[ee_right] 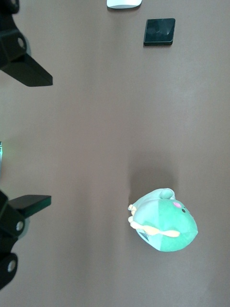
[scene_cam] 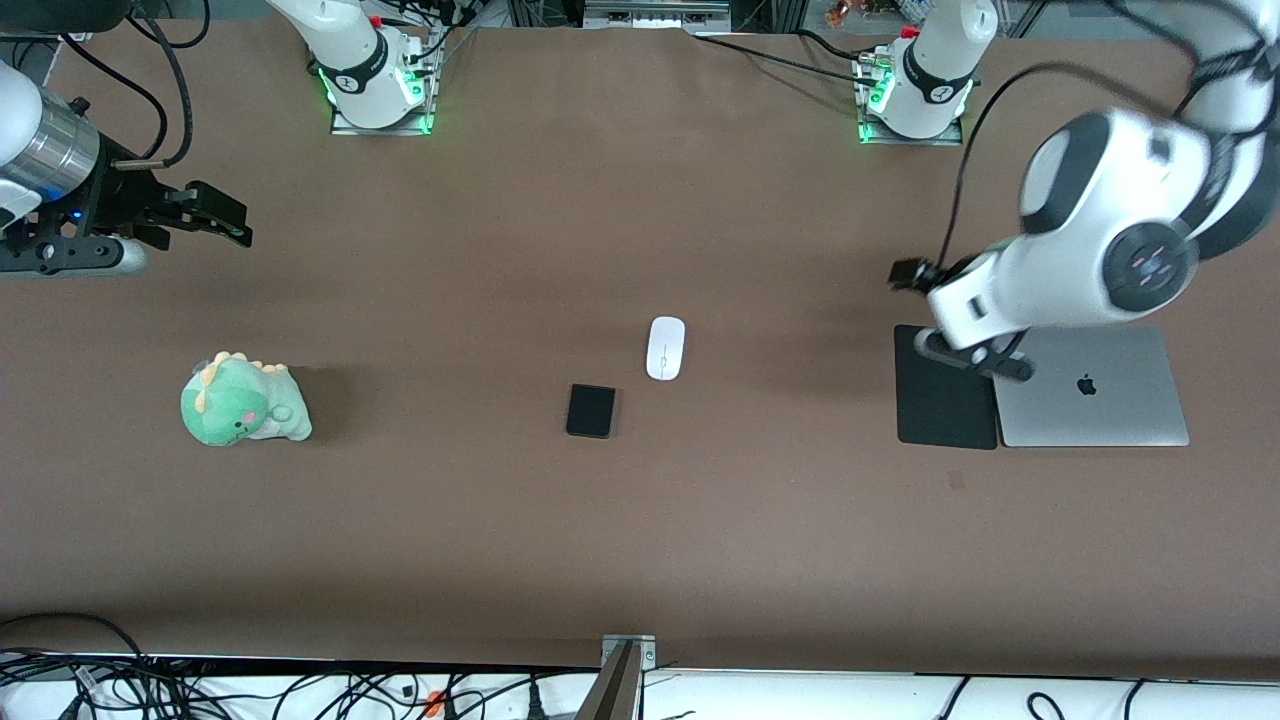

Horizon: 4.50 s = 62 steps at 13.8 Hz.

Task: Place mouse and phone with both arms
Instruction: 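Move the left gripper from the laptop toward the white mouse, then lower the left gripper and grasp the white mouse, then carry the mouse to the pad while the right gripper reaches the phone, then release the mouse on the pad while the right gripper grasps the phone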

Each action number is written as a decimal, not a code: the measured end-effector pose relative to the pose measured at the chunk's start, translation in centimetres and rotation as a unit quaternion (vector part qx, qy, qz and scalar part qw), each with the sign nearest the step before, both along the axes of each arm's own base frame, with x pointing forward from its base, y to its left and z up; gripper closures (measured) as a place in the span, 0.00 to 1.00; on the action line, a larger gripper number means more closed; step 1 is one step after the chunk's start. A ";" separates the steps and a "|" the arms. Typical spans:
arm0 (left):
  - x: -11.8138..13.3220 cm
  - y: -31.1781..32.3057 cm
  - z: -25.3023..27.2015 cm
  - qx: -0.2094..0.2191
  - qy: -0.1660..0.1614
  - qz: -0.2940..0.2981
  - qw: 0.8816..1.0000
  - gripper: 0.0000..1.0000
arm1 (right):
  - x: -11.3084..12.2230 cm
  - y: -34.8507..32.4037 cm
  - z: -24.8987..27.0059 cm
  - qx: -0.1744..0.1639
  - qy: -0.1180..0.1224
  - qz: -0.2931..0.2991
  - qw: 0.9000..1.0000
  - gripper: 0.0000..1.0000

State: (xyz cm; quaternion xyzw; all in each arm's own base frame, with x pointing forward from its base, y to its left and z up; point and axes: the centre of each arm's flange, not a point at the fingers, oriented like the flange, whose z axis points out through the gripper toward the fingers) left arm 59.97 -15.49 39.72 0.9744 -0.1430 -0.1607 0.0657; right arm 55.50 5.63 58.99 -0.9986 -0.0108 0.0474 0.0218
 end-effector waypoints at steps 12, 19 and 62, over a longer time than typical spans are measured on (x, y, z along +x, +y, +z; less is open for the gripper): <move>-7.0 -28.2 -17.0 0.021 -0.144 -0.007 0.989 0.00 | 0.1 -2.2 0.5 -0.001 -0.004 -0.017 1.000 0.00; -10.2 -32.6 -21.0 0.023 -0.191 0.009 0.981 0.00 | 0.2 -2.1 0.3 0.001 -0.004 0.012 1.000 0.00; 4.6 13.2 -1.3 0.128 -0.066 0.097 0.985 0.00 | 5.6 38.5 -40.2 -0.001 -0.112 -0.048 0.993 0.00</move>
